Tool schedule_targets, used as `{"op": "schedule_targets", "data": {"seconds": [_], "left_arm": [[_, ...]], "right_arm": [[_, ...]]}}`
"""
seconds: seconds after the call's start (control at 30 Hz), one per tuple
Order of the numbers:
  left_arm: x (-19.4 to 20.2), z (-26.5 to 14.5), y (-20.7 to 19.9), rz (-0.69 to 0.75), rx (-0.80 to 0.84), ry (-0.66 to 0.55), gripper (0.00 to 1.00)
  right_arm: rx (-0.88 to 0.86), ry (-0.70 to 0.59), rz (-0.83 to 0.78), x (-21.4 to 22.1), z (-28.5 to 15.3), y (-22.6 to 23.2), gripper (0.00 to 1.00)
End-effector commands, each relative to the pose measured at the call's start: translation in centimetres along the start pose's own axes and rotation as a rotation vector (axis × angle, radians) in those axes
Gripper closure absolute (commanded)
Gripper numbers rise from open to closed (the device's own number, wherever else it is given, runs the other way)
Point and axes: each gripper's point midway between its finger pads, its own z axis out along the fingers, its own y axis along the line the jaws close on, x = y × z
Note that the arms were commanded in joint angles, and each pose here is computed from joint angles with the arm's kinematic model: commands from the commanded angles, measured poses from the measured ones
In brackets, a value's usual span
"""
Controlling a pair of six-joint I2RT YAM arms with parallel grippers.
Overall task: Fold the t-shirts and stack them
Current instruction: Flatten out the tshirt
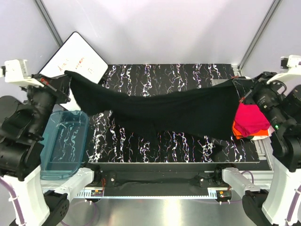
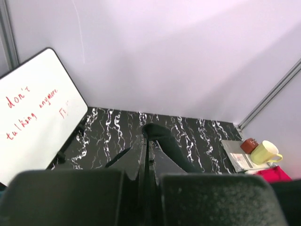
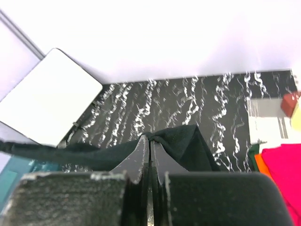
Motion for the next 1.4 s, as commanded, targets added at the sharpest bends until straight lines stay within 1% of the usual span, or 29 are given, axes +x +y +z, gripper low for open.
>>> {"op": "schedule_targets", "data": {"seconds": [0.0, 0.07, 0.17, 0.33, 0.4, 0.5, 0.6, 0.63, 0.7, 0.73, 0.8, 0.83, 0.87, 0.9, 0.93, 0.97, 1.0, 1.03, 1.07, 1.1, 1.13, 1.17, 1.2, 1.23, 1.27, 1.3, 1.33, 1.37], "left_arm": [[-3.4, -1.8, -0.6, 0.029, 0.013, -0.083, 1.0], [-5.6, -3.2, -1.4, 0.022, 0.043, -0.139, 1.0], [-7.4, -4.3, -2.5, 0.012, 0.088, -0.183, 1.0], [-8.2, -4.7, -3.6, -0.005, 0.141, -0.196, 1.0], [-8.6, -5.1, -3.7, -0.007, 0.148, -0.21, 1.0], [-9.0, -4.5, -3.8, -0.009, 0.143, -0.215, 1.0], [-7.9, -2.0, -3.4, 0.003, 0.115, -0.168, 1.0], [-6.8, -0.2, -3.2, 0.012, 0.095, -0.123, 1.0], [-5.1, 2.1, -2.6, 0.024, 0.064, -0.059, 1.0], [-3.8, 4.3, -2.5, 0.03, 0.05, -0.011, 1.0], [-2.3, 6.6, -1.9, 0.039, 0.021, 0.039, 1.0], [-0.5, 8.9, -1.6, 0.046, 0.004, 0.091, 1.0], [0.4, 10.0, -1.2, 0.053, -0.012, 0.115, 1.0], [1.1, 11.3, -1.2, 0.054, -0.015, 0.13, 1.0], [3.1, 13.4, -0.6, 0.062, -0.034, 0.184, 1.0], [4.5, 14.7, -0.2, 0.065, -0.045, 0.218, 1.0], [5.7, 15.9, -0.3, 0.063, -0.026, 0.251, 1.0], [8.1, 18.3, 0.4, 0.063, -0.045, 0.314, 1.0], [9.5, 19.4, 0.6, 0.058, -0.038, 0.349, 1.0], [10.6, 20.7, 1.1, 0.057, -0.051, 0.37, 1.0], [13.2, 22.9, 1.9, 0.058, -0.067, 0.423, 1.0], [14.3, 24.1, 2.4, 0.061, -0.077, 0.443, 1.0], [15.4, 25.2, 3.0, 0.062, -0.089, 0.465, 1.0], [17.7, 27.6, 3.7, 0.067, -0.103, 0.505, 1.0], [19.1, 28.6, 3.8, 0.062, -0.089, 0.537, 1.0], [20.2, 29.7, 4.2, 0.06, -0.098, 0.557, 1.0], [22.5, 31.8, 5.2, 0.057, -0.113, 0.59, 1.0], [23.6, 32.7, 5.8, 0.055, -0.129, 0.61, 1.0]], "right_arm": [[-0.067, -0.03, 0.004, -1.4, -0.6, 1.6, 1.0], [-0.091, -0.054, 0.006, -2.2, -1.2, 2.3, 1.0], [-0.111, -0.084, 0.007, -3.2, -2.1, 3.0, 1.0], [-0.151, -0.156, 0.002, -5.2, -3.9, 4.3, 1.0], [-0.157, -0.166, 0.008, -5.7, -4.0, 4.5, 1.0], [-0.162, -0.184, 0.013, -6.3, -4.1, 4.7, 1.0], [-0.137, -0.178, 0.017, -6.1, -3.1, 4.1, 1.0], [-0.119, -0.157, 0.022, -5.5, -2.3, 3.5, 1.0], [-0.084, -0.145, 0.028, -5.1, -0.8, 2.6, 1.0], [-0.06, -0.104, 0.039, -3.7, 0.7, 1.7, 1.0], [-0.025, -0.054, 0.054, -1.6, 3.5, 0.2, 1.0], [-0.008, -0.024, 0.063, -0.5, 4.8, -0.4, 1.0], [0.002, -0.032, 0.063, -0.2, 6.0, -1.0, 1.0], [0.026, 0.027, 0.072, 2.3, 7.8, -2.2, 1.0], [0.047, 0.064, 0.079, 3.8, 9.5, -3.1, 1.0], [0.053, 0.063, 0.079, 4.4, 11.0, -3.7, 1.0], [0.073, 0.117, 0.088, 6.7, 12.5, -4.7, 1.0], [0.091, 0.167, 0.097, 8.7, 14.7, -5.8, 1.0], [0.09, 0.163, 0.097, 9.3, 16.2, -6.2, 1.0], [0.104, 0.206, 0.1, 11.6, 17.6, -7.2, 1.0], [0.126, 0.268, 0.106, 14.2, 19.9, -8.5, 1.0], [0.134, 0.261, 0.099, 14.8, 21.5, -9.2, 1.0], [0.145, 0.286, 0.089, 16.0, 22.8, -9.9, 1.0], [0.167, 0.363, 0.089, 19.2, 25.2, -11.4, 1.0], [0.181, 0.381, 0.089, 20.3, 26.6, -12.3, 1.0], [0.177, 0.381, 0.083, 20.2, 28.2, -12.5, 1.0], [0.201, 0.456, 0.095, 23.6, 30.3, -14.0, 1.0], [0.218, 0.476, 0.108, 24.6, 31.4, -14.7, 1.0]]}}
